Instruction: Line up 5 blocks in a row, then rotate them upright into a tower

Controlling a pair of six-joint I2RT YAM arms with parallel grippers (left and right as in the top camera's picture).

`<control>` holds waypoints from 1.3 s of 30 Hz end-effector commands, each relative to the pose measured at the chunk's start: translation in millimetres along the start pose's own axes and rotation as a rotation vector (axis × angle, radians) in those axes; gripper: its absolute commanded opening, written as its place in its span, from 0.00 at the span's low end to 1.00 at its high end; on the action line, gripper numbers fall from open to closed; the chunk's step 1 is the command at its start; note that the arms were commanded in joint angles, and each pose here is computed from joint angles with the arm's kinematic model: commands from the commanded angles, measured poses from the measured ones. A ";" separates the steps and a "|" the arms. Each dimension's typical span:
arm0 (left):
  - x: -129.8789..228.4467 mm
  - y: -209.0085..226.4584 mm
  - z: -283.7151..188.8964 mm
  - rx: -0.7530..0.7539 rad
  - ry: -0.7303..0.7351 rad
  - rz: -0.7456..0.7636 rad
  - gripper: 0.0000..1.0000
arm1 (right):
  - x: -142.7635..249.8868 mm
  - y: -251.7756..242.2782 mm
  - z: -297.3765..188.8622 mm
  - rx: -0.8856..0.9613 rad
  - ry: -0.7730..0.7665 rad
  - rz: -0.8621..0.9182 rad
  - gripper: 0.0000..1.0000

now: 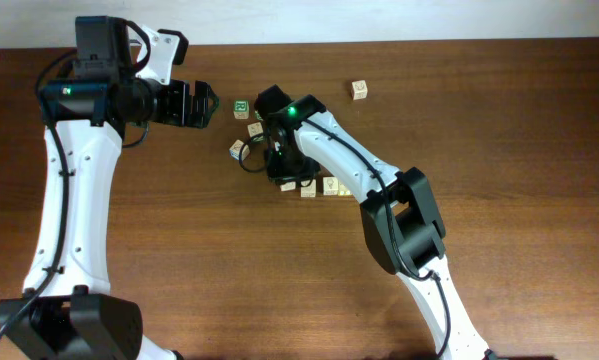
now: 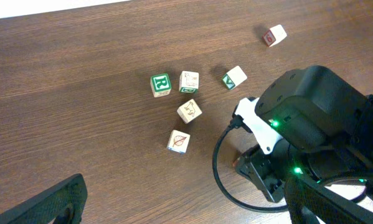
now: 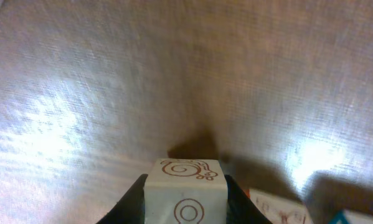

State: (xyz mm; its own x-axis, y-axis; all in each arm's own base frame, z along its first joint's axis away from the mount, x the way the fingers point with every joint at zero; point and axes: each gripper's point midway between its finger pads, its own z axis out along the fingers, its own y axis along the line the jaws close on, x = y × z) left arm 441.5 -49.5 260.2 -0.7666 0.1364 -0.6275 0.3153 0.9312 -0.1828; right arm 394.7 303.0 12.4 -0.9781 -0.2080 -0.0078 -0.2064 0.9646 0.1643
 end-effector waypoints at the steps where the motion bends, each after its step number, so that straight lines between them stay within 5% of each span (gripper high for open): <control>1: -7.4 0.5 -6.0 -0.004 -0.022 0.000 0.99 | 12.0 6.2 -9.2 -0.005 0.031 0.049 0.24; 11: -7.4 0.4 -6.0 -0.003 -0.022 0.000 0.99 | 7.6 13.6 -37.0 -0.020 0.016 0.052 0.51; 22: -7.4 0.4 -6.0 -0.003 -0.022 0.000 0.99 | -41.7 33.8 -69.5 -0.106 -0.187 0.044 0.53; 26: -7.4 0.4 -6.0 -0.003 -0.022 0.000 0.99 | -54.1 -14.2 -96.8 -0.105 -0.188 0.149 0.53; 33: 2.3 -5.2 -6.0 0.025 0.016 -0.016 0.99 | -49.2 -175.2 -183.3 -0.050 -0.205 0.372 0.54; 39: 27.0 15.4 73.7 -0.088 0.176 -0.010 0.89 | -40.2 -220.0 -188.7 -0.035 -0.189 0.443 0.54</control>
State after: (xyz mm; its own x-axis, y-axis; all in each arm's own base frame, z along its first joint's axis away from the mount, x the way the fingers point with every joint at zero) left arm 451.9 -49.4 229.6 -0.8117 0.1532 -0.5637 0.2890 0.9439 -0.1596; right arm 483.4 67.3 147.1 -0.9534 0.2954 -0.0612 0.2761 0.9361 0.2178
